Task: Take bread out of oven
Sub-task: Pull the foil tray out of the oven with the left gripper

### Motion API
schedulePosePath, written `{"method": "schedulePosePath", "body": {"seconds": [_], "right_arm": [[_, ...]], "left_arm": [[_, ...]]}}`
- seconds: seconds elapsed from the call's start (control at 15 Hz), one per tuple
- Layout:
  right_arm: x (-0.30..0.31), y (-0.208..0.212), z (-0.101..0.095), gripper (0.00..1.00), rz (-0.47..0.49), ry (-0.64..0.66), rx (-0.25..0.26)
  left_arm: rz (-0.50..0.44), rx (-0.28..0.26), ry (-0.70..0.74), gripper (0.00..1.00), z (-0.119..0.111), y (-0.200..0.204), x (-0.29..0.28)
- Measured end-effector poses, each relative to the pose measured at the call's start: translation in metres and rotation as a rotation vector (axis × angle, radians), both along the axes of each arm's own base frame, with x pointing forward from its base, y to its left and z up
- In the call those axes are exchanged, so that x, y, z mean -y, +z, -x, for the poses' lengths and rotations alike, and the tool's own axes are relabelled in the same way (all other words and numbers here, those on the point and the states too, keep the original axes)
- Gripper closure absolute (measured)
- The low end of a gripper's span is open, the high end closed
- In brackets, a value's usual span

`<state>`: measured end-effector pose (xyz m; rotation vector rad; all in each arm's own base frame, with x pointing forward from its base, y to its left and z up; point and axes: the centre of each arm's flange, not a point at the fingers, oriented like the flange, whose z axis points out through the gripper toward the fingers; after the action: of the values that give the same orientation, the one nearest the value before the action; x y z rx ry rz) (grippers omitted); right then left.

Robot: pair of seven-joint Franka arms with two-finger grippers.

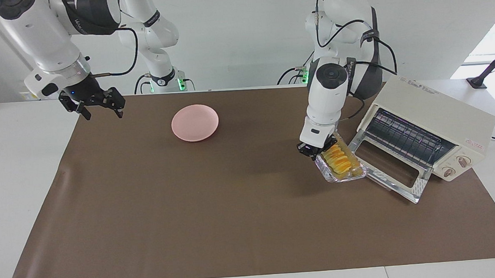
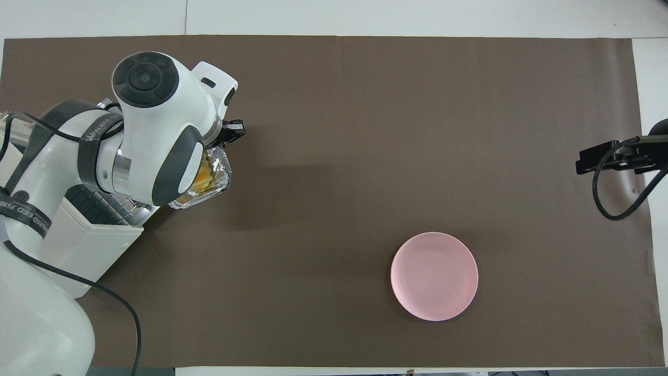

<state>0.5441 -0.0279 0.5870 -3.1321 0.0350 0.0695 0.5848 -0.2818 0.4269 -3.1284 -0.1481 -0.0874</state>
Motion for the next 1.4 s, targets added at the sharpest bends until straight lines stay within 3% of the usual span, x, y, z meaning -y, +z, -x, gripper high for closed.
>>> {"method": "schedulePosePath", "body": {"seconds": [0.4, 0.8, 1.13, 1.4], "right_arm": [[0.000, 0.000, 0.000, 0.00, 0.000, 0.000, 0.000], [0.000, 0.000, 0.000, 0.00, 0.000, 0.000, 0.000], [0.000, 0.000, 0.000, 0.00, 0.000, 0.000, 0.000], [0.000, 0.000, 0.000, 0.00, 0.000, 0.000, 0.000]], "left_arm": [[0.038, 0.002, -0.085, 0.98, 0.004, -0.012, 0.043], [0.062, -0.028, -0.169, 0.98, 0.033, -0.047, 0.113], [0.056, -0.054, -0.256, 0.98, 0.082, -0.055, 0.174], [0.058, -0.049, -0.261, 0.98, 0.093, -0.077, 0.195]]}}
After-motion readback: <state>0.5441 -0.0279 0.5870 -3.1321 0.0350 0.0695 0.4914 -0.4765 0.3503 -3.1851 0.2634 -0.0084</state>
